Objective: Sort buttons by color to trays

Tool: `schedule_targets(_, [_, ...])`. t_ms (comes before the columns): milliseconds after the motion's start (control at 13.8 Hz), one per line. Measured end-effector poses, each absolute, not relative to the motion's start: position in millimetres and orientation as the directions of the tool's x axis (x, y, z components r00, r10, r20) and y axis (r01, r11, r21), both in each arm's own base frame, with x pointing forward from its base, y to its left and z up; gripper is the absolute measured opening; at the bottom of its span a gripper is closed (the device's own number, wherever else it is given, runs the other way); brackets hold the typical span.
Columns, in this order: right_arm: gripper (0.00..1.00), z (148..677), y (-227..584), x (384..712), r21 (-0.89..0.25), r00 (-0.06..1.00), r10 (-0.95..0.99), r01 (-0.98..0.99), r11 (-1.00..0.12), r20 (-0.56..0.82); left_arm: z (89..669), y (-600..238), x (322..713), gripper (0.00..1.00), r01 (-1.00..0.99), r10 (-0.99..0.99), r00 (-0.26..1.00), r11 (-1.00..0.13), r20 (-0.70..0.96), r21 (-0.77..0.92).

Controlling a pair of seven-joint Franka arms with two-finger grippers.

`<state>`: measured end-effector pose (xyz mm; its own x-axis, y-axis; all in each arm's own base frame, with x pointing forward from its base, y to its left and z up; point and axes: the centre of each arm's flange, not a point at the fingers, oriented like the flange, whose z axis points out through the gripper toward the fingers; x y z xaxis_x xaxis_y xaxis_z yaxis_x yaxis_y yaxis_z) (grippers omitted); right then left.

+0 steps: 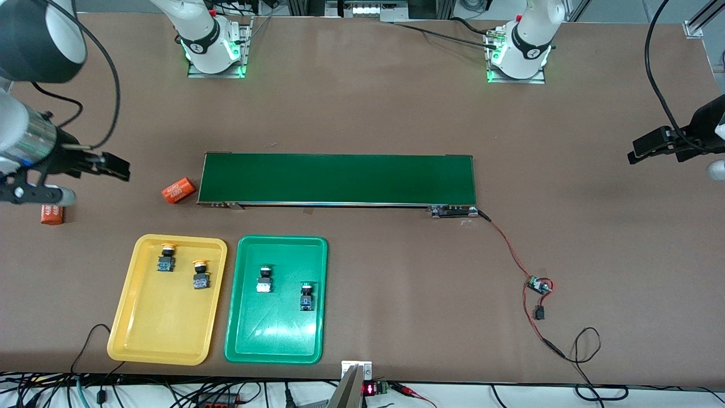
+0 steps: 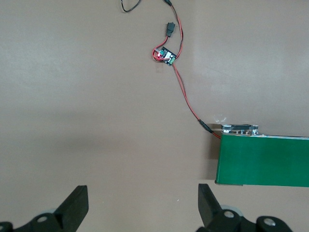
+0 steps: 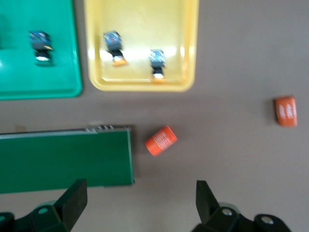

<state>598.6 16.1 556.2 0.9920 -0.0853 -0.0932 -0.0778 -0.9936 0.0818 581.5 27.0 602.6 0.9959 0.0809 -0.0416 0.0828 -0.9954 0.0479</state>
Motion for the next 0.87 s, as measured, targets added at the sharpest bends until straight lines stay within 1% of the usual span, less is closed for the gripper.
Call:
schedule_targets(145, [1.0,562,-12,586,0.053,0.989,-0.103,-0.098,-0.994,-0.107,603,27,581,1.0,0.083,0.081,0.996,-0.995,-0.042,0.048])
schedule_targets(291, [1.0,563,-32,582,0.015,0.993,-0.032,-0.031,-0.999,-0.113,603,27,581,1.0,0.083,0.081,0.996,-0.995,-0.042,0.048])
schedule_targets(436, [1.0,561,-36,581,0.007,0.993,-0.004,-0.004,-1.0,-0.117,603,27,581,1.0,0.083,0.081,0.996,-0.995,-0.042,0.048])
schedule_targets(873, [1.0,559,-34,574,0.007,0.985,-0.027,-0.027,-1.0,-0.169,603,27,581,1.0,0.083,0.081,0.996,-0.995,-0.041,0.048])
